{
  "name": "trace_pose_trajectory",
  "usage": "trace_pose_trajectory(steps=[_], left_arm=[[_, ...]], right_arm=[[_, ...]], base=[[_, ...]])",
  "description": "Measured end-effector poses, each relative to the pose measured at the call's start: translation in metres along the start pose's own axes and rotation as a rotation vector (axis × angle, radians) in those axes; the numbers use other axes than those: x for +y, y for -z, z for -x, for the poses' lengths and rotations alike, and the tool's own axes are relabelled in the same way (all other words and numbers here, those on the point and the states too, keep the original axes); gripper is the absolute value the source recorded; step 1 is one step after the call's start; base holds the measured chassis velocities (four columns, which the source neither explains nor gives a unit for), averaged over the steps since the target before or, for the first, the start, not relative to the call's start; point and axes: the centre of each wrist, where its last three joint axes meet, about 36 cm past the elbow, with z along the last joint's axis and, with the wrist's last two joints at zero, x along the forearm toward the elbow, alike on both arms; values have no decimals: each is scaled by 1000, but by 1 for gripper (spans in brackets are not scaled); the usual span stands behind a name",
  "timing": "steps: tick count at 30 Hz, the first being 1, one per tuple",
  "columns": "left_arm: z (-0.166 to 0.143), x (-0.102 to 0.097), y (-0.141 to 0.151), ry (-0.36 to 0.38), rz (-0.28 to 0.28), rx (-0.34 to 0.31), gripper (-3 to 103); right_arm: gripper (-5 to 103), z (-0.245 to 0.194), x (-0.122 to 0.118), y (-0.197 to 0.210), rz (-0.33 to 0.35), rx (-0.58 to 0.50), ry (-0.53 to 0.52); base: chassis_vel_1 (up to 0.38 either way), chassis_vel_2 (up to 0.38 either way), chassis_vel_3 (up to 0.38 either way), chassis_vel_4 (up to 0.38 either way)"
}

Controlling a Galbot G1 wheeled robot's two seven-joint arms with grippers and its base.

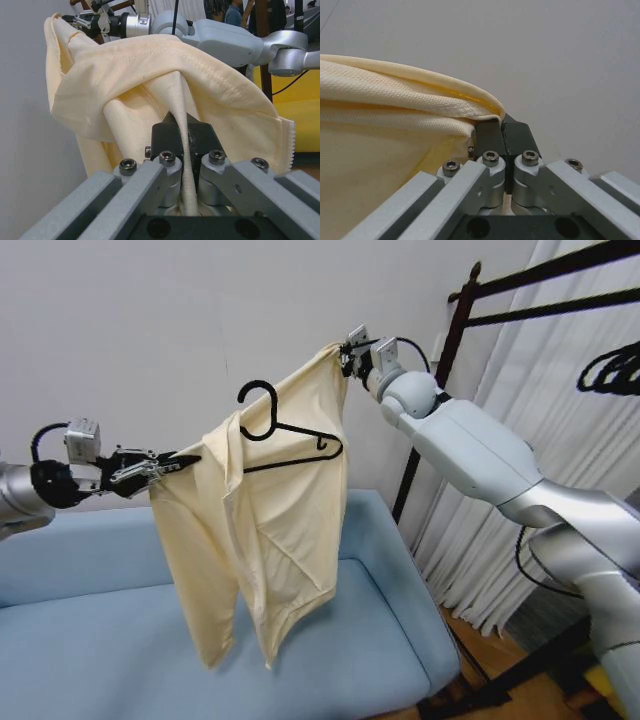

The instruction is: Pick up the clothes from the sofa and hang them on the clothes hanger.

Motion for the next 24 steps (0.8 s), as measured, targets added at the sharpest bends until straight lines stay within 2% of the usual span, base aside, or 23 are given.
trace_pose_trajectory(steps=[8,13,16,17,18,21,24], left_arm=[[-3,2,-2,24,-3,1,2],[-4,2,-6,86,-9,-6,2],[1,-2,-11,186,-18,-25,2],[1,-2,-11,186,-18,-25,2],[4,-5,-12,227,-24,-37,2],[10,-9,-14,305,-33,-59,2],[12,-11,-13,331,-36,-66,2]], right_arm=[[0,-7,11,4,5,5,4],[0,-25,21,25,-20,9,14],[0,-47,30,45,-40,30,36],[0,-47,30,45,-40,30,36],[0,-55,34,51,-45,35,47],[0,-75,51,79,-25,38,109],[0,-85,60,95,1,42,142]], base=[[0,0,0,0],[0,0,0,0],[0,0,0,0],[0,0,0,0],[0,0,0,0],[0,0,0,0],[0,0,0,0]])
